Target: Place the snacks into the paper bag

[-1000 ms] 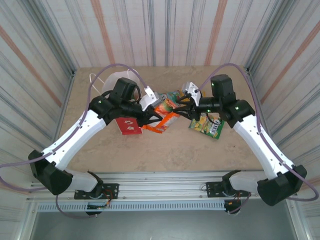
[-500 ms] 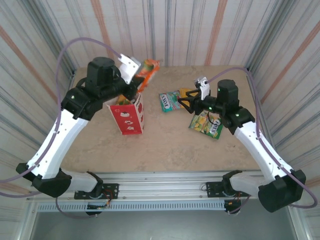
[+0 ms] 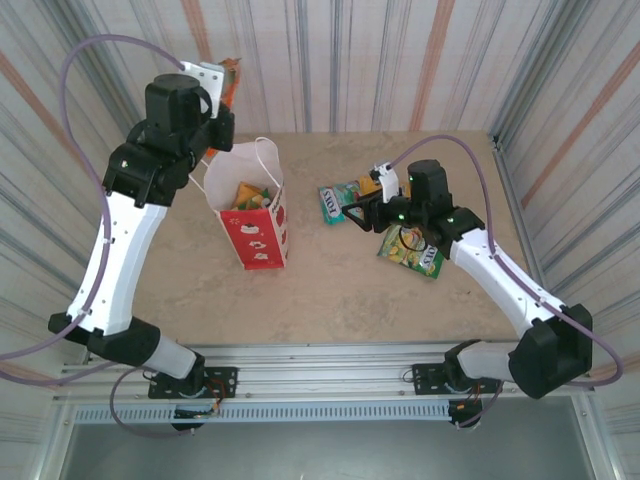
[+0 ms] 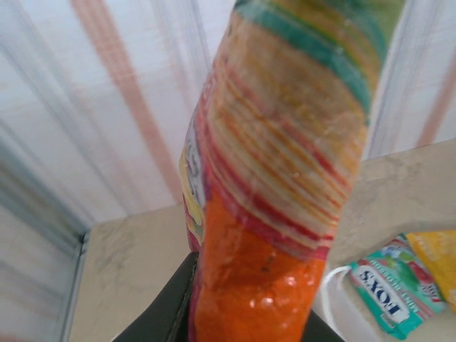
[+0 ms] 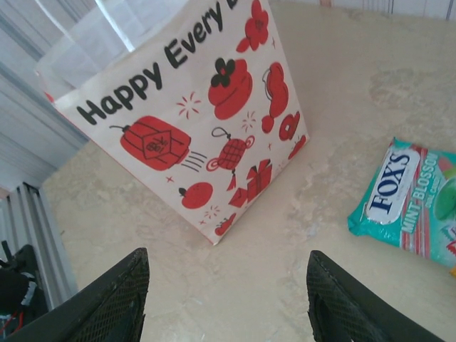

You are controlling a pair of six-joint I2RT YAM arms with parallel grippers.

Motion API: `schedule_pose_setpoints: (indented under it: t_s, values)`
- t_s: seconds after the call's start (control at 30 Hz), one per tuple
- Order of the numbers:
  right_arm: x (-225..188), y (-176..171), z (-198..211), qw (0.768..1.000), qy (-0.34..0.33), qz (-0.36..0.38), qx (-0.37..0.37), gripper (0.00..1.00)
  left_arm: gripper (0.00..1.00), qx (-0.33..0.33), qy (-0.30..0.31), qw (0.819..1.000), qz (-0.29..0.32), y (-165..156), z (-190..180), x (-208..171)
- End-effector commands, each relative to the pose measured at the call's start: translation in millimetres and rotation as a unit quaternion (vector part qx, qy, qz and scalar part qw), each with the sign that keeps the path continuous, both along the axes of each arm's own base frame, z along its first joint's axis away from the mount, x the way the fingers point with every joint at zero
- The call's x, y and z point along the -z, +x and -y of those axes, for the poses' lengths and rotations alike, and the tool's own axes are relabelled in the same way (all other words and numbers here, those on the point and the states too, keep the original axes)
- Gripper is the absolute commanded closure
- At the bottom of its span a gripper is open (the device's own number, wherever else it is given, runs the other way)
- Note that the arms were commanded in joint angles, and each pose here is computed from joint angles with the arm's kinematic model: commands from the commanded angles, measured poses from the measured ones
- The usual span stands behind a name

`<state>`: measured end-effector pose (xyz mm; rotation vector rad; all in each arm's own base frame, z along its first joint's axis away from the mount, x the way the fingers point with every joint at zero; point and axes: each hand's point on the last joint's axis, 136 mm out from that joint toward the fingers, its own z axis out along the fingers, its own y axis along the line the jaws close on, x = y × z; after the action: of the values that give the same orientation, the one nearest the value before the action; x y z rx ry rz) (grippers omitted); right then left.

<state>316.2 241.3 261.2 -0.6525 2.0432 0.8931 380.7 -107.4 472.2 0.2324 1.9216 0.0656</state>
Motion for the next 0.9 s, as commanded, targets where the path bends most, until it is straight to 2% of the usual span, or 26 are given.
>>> schedule_pose_setpoints:
  t_s: [0.0, 0.1, 0.3, 0.6, 0.87]
  values:
    - [-3.2, 2.9, -2.1, 1.000, -0.003, -0.010, 0.007, 0.41, 0.92, -0.033, -0.023, 0.997, -0.065, -15.0, -17.8, 20.8]
    - [3.6, 5.0, -4.7, 1.000, -0.003, -0.024, 0.005, 0.41, 0.92, -0.025, -0.031, 0.988, -0.151, -19.8, -12.9, 62.3]
    - [10.8, 8.4, -9.5, 0.999, -0.005, -0.054, 0.002, 0.43, 0.92, -0.007, -0.037, 0.965, -0.260, -29.3, 0.3, 120.4]
    - [17.3, 8.0, -9.0, 0.998, -0.009, -0.069, 0.006, 0.44, 0.92, 0.005, -0.061, 0.942, -0.331, -49.3, 8.2, 143.2]
    - [20.6, 9.8, -10.5, 0.997, -0.009, -0.075, 0.006, 0.44, 0.91, 0.000, -0.058, 0.936, -0.348, -57.2, 5.1, 149.0]
